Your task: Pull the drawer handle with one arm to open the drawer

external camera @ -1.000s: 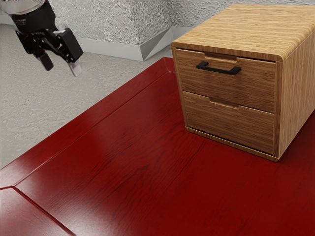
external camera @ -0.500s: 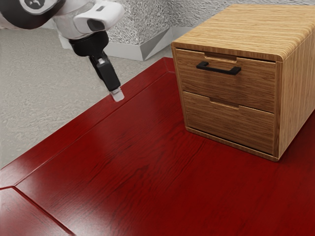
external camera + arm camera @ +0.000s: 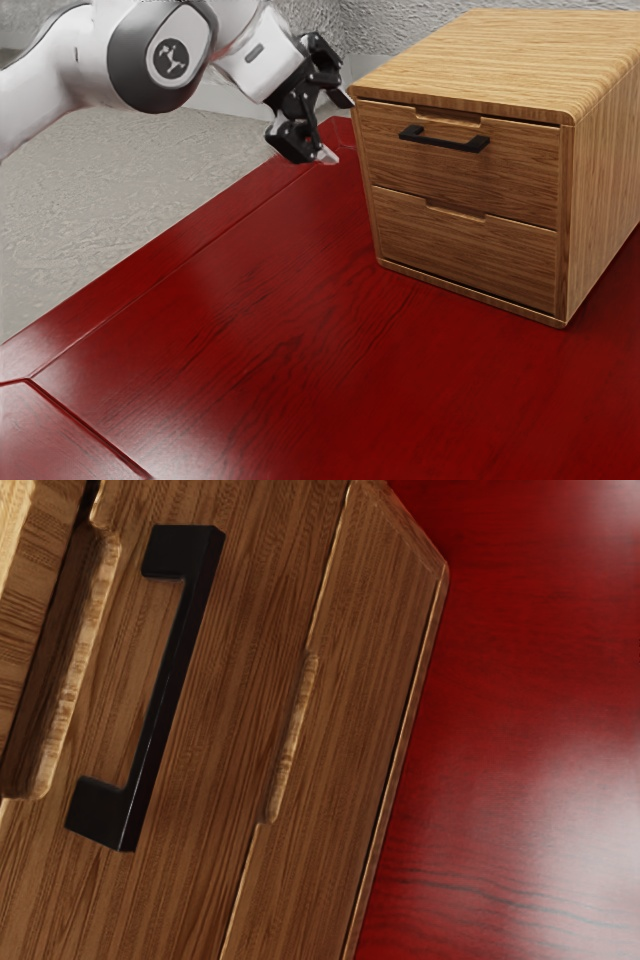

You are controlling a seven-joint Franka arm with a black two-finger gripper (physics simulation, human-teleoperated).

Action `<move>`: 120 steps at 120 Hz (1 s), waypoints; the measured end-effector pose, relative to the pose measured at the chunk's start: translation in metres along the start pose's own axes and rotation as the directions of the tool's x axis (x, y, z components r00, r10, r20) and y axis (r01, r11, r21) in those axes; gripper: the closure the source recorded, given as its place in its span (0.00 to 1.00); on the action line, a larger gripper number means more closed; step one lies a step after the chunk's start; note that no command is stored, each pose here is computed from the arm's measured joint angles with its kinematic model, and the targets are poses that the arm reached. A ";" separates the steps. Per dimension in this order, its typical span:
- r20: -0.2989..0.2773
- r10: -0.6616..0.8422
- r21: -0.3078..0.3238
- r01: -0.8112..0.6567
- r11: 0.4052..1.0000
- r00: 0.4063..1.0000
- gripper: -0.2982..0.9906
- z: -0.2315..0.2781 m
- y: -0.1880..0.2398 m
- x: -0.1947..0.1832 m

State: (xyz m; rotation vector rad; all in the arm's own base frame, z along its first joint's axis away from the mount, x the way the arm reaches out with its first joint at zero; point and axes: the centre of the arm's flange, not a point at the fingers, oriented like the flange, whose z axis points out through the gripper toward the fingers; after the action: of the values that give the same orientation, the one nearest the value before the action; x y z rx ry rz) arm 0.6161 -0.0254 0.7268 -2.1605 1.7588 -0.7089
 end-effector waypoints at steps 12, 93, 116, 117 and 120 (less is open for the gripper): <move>-0.018 0.088 0.011 -0.088 0.996 0.996 0.33 0.015 -0.010 0.010; -0.057 0.291 0.046 -0.288 0.956 0.955 0.53 0.082 -0.040 0.039; -0.075 0.304 0.044 -0.301 0.953 0.950 0.53 0.102 -0.044 0.044; -0.075 0.304 0.044 -0.301 0.953 0.950 0.53 0.102 -0.044 0.044; -0.075 0.304 0.044 -0.302 0.952 0.950 0.53 0.104 -0.045 0.044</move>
State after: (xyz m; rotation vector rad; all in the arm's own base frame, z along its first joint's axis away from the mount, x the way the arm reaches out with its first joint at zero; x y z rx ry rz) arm 0.7149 -0.0674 0.6701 -1.8042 2.0455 -0.7471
